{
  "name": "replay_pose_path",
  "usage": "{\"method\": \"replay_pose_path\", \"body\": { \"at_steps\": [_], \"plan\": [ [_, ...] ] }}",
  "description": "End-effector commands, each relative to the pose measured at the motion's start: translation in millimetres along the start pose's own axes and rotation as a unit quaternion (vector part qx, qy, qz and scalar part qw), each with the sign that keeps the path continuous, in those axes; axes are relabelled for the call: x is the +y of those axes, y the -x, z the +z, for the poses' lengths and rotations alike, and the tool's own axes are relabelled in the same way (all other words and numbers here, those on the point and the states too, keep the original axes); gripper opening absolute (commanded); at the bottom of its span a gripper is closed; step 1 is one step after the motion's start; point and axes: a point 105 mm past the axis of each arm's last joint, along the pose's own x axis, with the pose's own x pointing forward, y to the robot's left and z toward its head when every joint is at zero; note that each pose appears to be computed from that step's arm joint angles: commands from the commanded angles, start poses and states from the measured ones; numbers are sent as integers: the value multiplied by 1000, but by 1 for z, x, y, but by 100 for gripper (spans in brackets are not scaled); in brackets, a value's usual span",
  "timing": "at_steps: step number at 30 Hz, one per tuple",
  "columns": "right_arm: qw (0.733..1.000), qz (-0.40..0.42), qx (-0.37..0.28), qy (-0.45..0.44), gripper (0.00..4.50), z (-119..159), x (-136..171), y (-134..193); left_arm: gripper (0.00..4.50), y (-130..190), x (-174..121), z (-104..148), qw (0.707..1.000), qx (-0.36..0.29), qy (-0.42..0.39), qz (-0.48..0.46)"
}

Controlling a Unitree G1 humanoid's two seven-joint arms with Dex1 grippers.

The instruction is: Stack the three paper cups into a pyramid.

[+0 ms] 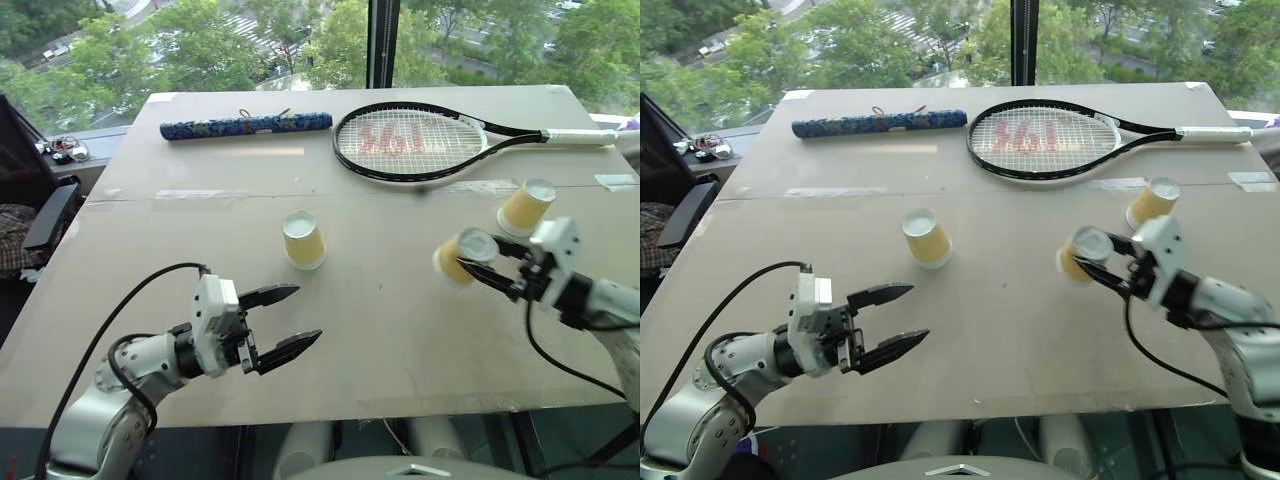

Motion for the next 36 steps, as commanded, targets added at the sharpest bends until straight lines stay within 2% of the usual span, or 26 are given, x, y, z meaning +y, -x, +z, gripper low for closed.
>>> {"method": "replay_pose_path", "body": {
  "at_steps": [1, 8, 14, 16, 17, 19, 20, 28, 30, 32, 36],
  "plan": [
    [1000, 9, 8, 23, 189, 6, 1, -24, 450, 4, -5, 11, 1000, -16, -20, -5],
    [997, 67, 5, 33, 189, 15, 13, -61, 450, 11, -7, 16, 999, -26, -22, 25],
    [995, 88, 32, 39, 189, 0, 13, -79, 450, 9, -9, 18, 998, -30, -26, 38],
    [994, 91, 41, 33, 303, -5, 13, -81, 450, 8, -10, 18, 998, -31, -26, 40],
    [995, 89, 44, 33, 322, -7, 11, -81, 450, 8, -10, 18, 998, -31, -26, 41],
    [995, 81, 38, 36, 414, -4, 6, -79, 450, 7, -10, 18, 998, -33, -26, 42],
    [996, 74, 28, 37, 445, 3, 2, -76, 450, 7, -10, 19, 998, -34, -27, 43],
    [997, 57, -31, 43, 445, 52, -21, -27, 450, 1, -6, 25, 998, -46, -32, 41],
    [998, 2, -35, 54, 445, 58, -43, -13, 450, -2, -6, 28, 997, -50, -34, 37],
    [991, -104, -19, 83, 445, 56, -81, 0, 450, -6, -5, 31, 997, -57, -36, 32],
    [959, -260, 54, 96, 445, 30, -141, 31, 450, -10, -4, 34, 997, -61, -38, 25]
  ]
}}
